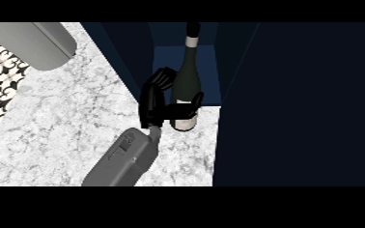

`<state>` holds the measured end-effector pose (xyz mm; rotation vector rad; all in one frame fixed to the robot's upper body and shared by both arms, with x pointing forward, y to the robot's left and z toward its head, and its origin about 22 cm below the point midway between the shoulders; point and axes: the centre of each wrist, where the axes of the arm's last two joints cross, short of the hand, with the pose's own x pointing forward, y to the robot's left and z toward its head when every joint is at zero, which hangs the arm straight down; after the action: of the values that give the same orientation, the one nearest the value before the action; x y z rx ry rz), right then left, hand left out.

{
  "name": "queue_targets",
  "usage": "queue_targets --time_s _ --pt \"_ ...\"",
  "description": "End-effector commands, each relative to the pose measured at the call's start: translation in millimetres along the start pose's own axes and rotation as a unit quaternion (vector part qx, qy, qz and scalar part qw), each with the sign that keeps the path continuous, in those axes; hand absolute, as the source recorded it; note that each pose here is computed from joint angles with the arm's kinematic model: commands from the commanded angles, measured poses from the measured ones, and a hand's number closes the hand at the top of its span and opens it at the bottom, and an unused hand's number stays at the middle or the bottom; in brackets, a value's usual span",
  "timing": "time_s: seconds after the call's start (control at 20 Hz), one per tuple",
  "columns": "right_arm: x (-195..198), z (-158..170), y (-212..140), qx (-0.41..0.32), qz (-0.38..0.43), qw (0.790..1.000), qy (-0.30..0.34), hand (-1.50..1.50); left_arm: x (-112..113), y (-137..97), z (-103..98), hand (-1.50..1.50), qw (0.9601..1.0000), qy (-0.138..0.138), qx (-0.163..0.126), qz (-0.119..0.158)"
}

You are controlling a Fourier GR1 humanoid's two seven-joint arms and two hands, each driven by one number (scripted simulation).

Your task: Pick up the wine, place it into the cabinet and close the cabinet

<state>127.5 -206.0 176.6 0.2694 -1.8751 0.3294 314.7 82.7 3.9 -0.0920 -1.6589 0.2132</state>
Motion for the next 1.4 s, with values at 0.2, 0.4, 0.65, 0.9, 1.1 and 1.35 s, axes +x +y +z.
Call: queue_targets --time_s 0.2,0.4,0.65,0.9,1.1,1.35 --pt "35 33 -2 0.026 -0.028 0.999 -0.032 -1.50 -24 8 -7 1.50 0.9995 0.004 0.023 0.022" --pt "32 24 -2 0.020 -0.031 0.999 -0.035 -1.50 -25 3 -16 1.50 0.9990 0.005 0.025 0.036" --pt "35 27 0 0.028 -0.034 0.999 -0.030 -1.50 -22 -9 -19 1.50 0.9986 0.020 0.038 0.032" --pt "30 37 0 0.006 -0.034 0.999 -0.028 -1.50 -5 -4 -56 1.50 0.9977 0.038 0.043 0.035" --pt "32 37 -5 0.019 -0.028 0.999 -0.025 -1.50 -4 -6 -67 1.50 0.9972 0.034 0.056 0.035" --pt "30 32 -4 0.018 -0.028 0.999 -0.024 -1.50 22 -13 -93 1.50 0.9979 0.018 0.057 0.026"
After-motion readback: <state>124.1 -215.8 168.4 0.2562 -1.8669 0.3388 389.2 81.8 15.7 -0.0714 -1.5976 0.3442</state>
